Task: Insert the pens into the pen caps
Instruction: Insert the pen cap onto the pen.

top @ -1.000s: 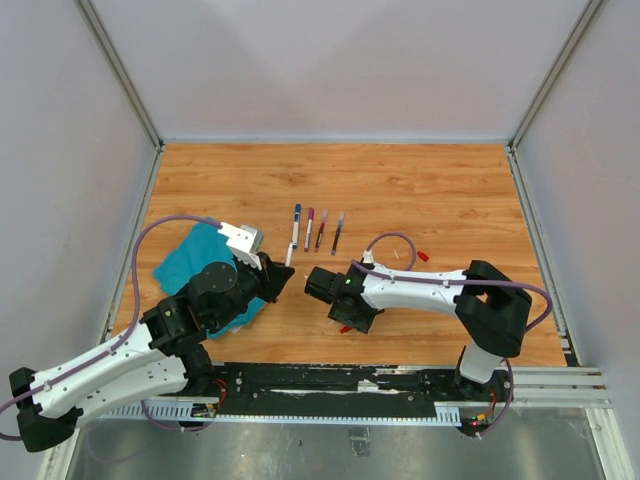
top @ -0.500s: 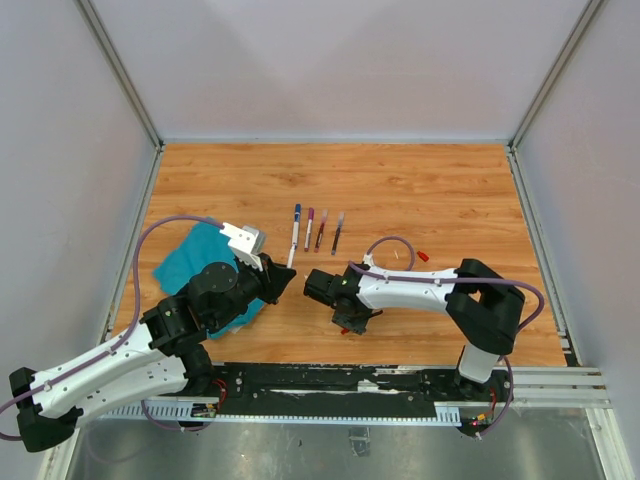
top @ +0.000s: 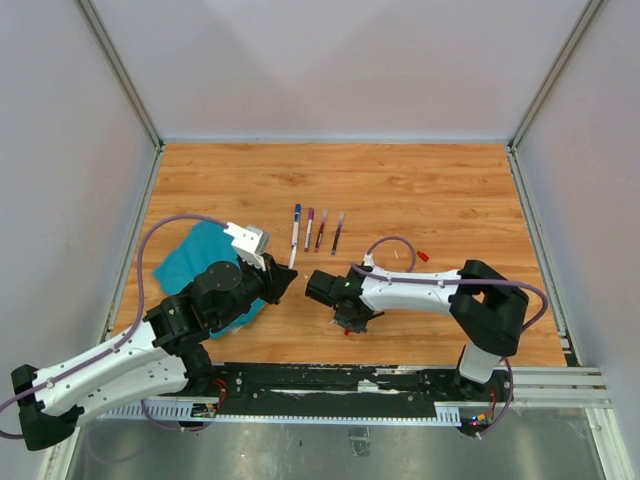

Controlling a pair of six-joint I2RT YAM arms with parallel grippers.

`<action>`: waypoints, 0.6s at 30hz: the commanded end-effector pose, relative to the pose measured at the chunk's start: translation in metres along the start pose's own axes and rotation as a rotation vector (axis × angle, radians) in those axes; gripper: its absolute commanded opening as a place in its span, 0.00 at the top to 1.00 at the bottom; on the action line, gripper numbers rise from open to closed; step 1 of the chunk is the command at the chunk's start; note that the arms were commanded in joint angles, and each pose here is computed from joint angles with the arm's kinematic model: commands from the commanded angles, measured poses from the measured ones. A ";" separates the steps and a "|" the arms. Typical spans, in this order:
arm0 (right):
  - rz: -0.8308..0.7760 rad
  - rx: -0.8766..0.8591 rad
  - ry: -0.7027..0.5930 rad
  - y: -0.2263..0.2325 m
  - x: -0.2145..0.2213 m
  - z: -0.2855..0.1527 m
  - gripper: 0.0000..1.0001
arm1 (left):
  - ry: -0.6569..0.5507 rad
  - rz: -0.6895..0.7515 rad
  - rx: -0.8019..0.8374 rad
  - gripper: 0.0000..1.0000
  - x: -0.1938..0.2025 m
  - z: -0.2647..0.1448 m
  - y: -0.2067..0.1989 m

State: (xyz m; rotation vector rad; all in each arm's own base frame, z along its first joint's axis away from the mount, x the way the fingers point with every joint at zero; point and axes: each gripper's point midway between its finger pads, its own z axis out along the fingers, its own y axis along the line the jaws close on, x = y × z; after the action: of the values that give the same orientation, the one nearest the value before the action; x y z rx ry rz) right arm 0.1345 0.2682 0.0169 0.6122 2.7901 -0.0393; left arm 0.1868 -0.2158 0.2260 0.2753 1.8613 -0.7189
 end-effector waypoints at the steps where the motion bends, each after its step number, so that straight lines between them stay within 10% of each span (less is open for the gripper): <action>1: -0.032 -0.044 -0.132 -0.009 -0.028 -0.015 0.99 | 0.006 0.014 0.007 1.00 0.001 0.006 -0.002; 8: -0.114 -0.286 -0.351 0.005 -0.083 -0.050 0.93 | 0.000 -0.002 -0.008 1.00 0.004 0.016 -0.002; 18: -0.133 -0.473 -0.262 -0.007 -0.122 -0.044 0.99 | 0.003 -0.011 -0.015 1.00 0.002 0.034 -0.009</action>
State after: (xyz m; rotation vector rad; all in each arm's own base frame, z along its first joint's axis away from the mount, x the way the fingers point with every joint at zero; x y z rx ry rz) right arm 0.2164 0.2147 0.0798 0.4487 2.4761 0.3570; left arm 0.1989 -0.2350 0.1973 0.3035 1.9342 -0.6702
